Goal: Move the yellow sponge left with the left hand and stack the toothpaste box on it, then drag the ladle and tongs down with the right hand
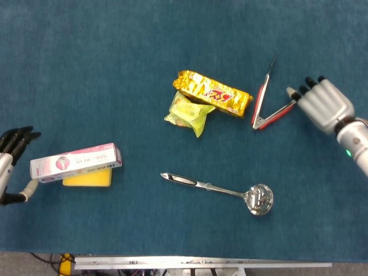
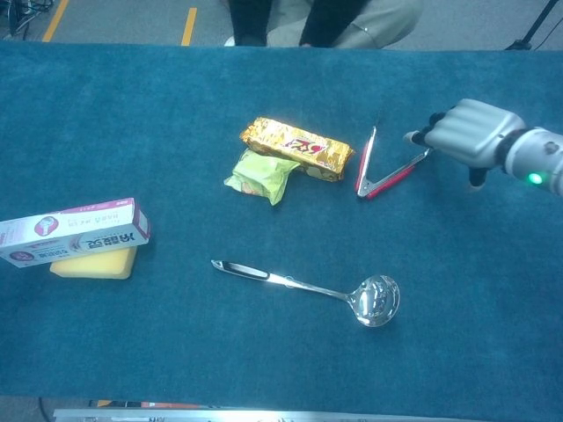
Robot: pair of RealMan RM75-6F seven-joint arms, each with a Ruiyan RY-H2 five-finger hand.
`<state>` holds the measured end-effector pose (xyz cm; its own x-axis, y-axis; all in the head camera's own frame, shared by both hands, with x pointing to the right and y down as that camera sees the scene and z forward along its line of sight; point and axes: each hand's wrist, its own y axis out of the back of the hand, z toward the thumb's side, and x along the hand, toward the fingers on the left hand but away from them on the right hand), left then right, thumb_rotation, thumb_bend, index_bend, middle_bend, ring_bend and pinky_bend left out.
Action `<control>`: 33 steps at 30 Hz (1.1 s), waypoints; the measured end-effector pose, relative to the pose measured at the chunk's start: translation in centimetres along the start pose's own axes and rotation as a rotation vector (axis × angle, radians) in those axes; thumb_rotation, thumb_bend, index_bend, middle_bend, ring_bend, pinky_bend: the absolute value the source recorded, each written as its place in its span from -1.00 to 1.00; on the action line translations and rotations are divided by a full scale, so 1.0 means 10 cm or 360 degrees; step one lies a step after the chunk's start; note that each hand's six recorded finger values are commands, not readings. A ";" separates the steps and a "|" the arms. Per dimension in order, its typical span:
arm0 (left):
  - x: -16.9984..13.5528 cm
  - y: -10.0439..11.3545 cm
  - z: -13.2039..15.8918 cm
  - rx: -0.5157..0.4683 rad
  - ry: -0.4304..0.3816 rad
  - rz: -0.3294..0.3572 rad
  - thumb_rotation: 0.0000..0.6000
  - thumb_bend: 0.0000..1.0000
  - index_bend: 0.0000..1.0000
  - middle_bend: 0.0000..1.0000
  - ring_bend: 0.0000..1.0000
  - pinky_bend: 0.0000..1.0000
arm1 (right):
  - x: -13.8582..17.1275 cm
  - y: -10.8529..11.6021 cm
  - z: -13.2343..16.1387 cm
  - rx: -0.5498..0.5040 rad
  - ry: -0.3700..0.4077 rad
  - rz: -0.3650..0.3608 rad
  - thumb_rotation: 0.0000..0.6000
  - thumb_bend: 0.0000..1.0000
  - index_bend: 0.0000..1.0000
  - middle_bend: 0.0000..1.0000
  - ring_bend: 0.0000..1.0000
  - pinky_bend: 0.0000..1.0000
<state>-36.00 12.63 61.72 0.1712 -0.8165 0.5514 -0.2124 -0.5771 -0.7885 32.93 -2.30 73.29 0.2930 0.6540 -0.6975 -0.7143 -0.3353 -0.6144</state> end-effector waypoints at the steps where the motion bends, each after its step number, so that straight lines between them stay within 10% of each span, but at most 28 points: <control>1: 0.00 0.00 0.00 0.0000 -0.0002 0.0000 1.00 -0.32 -0.79 -0.85 -0.89 -0.62 | 0.05 0.02 0.00 -0.0015 0.0009 -0.0008 1.00 -1.00 -0.76 -0.41 -0.68 -0.38; 11: -0.02 0.01 0.02 0.0004 -0.0002 0.0011 1.00 -0.32 -0.79 -0.85 -0.89 -0.62 | 0.07 0.33 0.07 -0.0111 0.0115 -0.0179 1.00 -1.00 -1.00 -0.67 -0.86 -0.52; 33: -0.12 0.04 -0.06 -0.0015 0.0046 0.0022 1.00 -0.32 -0.79 -0.86 -0.90 -0.62 | -0.43 0.32 0.40 0.0200 0.0132 -0.0102 1.00 -1.00 -1.00 -0.87 -0.97 -0.63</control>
<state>-36.84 13.36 60.91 0.1402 -0.8243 0.5485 -0.2237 -0.5660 -0.7934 26.84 -3.45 75.79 0.3880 0.6113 -0.6897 -0.7649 -0.2039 -0.6111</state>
